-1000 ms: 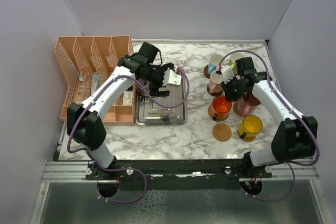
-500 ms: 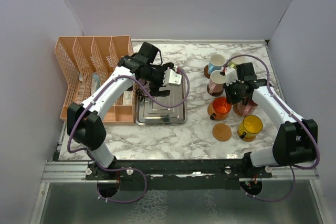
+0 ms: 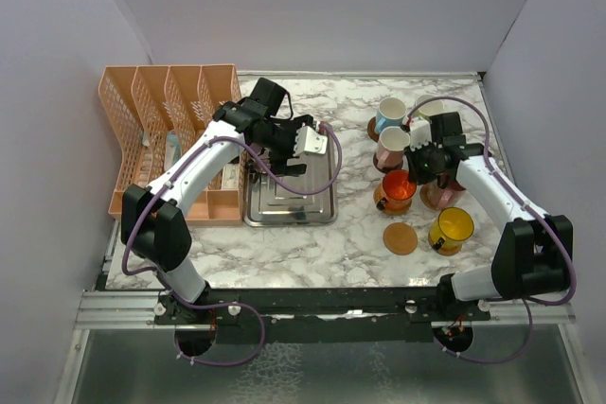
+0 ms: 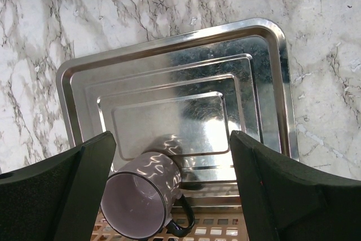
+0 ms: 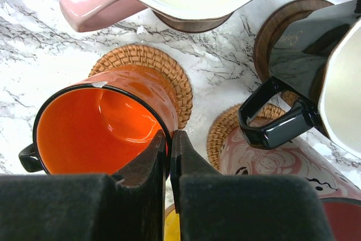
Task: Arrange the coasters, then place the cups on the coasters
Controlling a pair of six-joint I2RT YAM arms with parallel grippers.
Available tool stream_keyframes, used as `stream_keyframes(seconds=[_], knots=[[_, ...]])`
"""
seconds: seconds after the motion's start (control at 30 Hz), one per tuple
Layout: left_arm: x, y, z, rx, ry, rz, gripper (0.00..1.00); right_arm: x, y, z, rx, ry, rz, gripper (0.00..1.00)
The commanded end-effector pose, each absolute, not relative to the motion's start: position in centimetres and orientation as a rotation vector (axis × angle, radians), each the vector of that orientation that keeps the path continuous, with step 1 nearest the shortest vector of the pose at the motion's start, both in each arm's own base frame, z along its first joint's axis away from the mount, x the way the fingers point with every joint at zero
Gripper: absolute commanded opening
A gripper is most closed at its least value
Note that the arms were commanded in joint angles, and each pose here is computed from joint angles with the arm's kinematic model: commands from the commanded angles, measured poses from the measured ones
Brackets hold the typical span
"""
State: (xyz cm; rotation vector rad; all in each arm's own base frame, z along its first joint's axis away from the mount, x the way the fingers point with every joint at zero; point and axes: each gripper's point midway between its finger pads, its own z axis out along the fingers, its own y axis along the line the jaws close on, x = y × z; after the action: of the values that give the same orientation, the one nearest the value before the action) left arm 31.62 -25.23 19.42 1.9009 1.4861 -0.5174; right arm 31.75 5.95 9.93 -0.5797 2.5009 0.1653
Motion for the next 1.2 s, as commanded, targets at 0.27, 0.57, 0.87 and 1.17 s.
stream_keyframes(seconds=[0.27,0.57,0.87,1.17], knots=[[31.7,-24.7,20.2,1.879,1.486,-0.482,0.86,33.0,6.5,10.8,-0.543,2.411,0.235,0.01],[31.8,-24.6,20.2,1.880,1.491,-0.470,0.86,32.8,5.9,9.8,-0.591,2.433,0.192,0.01],[31.9,-24.4,20.2,1.874,1.503,-0.451,0.86,32.9,5.2,10.0,-0.615,2.436,0.141,0.09],[33.4,-23.0,19.7,1.813,1.605,-0.358,0.87,33.2,5.3,10.9,-0.644,2.423,0.144,0.19]])
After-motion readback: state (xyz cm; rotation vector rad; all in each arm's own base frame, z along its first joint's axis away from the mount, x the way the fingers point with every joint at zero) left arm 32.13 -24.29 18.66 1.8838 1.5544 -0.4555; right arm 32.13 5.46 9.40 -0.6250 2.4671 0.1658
